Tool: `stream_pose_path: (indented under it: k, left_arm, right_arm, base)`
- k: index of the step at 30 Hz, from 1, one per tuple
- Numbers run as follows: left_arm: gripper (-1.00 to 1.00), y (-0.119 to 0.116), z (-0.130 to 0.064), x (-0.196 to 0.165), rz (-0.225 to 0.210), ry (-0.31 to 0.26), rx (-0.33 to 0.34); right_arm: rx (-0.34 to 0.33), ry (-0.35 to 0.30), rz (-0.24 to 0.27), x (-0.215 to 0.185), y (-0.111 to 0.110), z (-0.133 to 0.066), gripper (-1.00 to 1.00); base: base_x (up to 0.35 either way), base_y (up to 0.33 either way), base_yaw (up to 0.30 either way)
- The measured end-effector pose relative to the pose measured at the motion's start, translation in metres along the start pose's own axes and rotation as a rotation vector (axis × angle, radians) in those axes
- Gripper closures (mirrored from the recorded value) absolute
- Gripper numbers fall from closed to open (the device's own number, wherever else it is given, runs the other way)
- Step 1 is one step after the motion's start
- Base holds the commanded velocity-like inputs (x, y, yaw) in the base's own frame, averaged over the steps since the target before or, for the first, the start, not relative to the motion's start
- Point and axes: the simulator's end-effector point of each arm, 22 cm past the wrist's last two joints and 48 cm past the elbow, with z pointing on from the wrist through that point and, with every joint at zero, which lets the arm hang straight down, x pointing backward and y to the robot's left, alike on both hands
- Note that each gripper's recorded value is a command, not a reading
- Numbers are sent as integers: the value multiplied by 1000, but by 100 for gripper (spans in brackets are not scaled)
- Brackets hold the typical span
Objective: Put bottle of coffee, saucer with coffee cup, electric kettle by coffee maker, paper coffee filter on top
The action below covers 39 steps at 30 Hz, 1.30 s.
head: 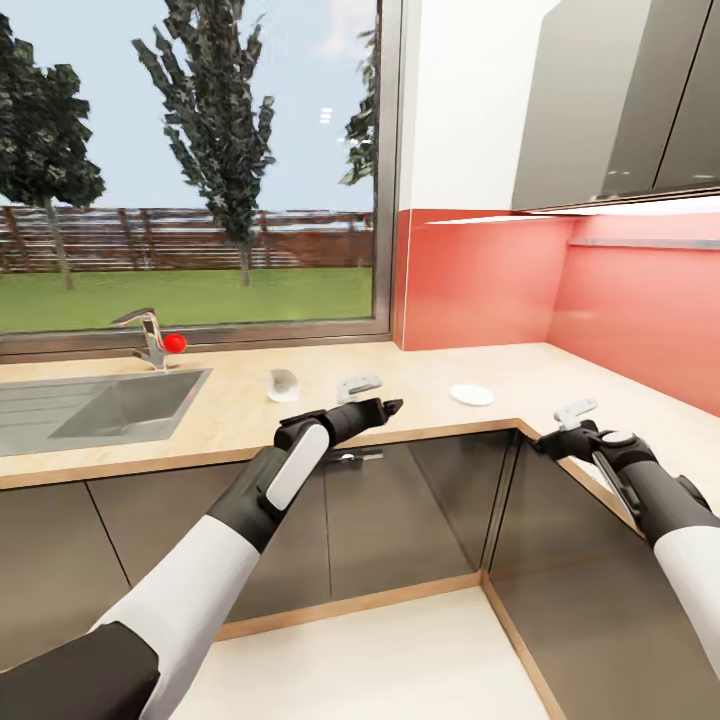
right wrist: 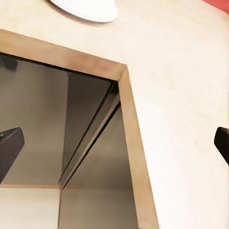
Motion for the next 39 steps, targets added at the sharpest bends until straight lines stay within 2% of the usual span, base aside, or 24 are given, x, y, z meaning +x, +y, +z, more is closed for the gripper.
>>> stream_pose_path:
  k: [10, 15, 18, 23, 30, 36, 39]
  left_arm:
    - [-100, -2, 2, 5, 2, 8, 2]
    - [-100, -5, 3, 8, 10, 13, 7]
    - [-100, -4, 6, 19, 26, 35, 2]
    - [-100, 12, 13, 36, 21, 48, -31]
    - [-100, 9, 16, 49, 51, 69, -30]
    - [-100, 8, 17, 45, 52, 47, -29]
    - [-100, 2, 18, 53, 73, 60, -19]
  right_arm:
    - [2, -13, -11, -1, -3, 0, -100]
    - [13, -7, -15, 2, -11, -2, -100]
    - [15, -6, -16, 3, -12, -2, -100]
    - [15, -13, -20, 2, -12, -2, -100]
    - [16, -16, -23, 2, -13, -2, -100]
    - [13, -4, -22, 11, -13, 1, -100]
    - [-18, 47, -12, 38, -18, 2, -100]
  base:
    - [319, 0, 0]
    - [336, 0, 0]
    - [329, 0, 0]
    - [326, 0, 0]
    - [289, 0, 0]
    - [199, 0, 0]
    - [97, 0, 0]
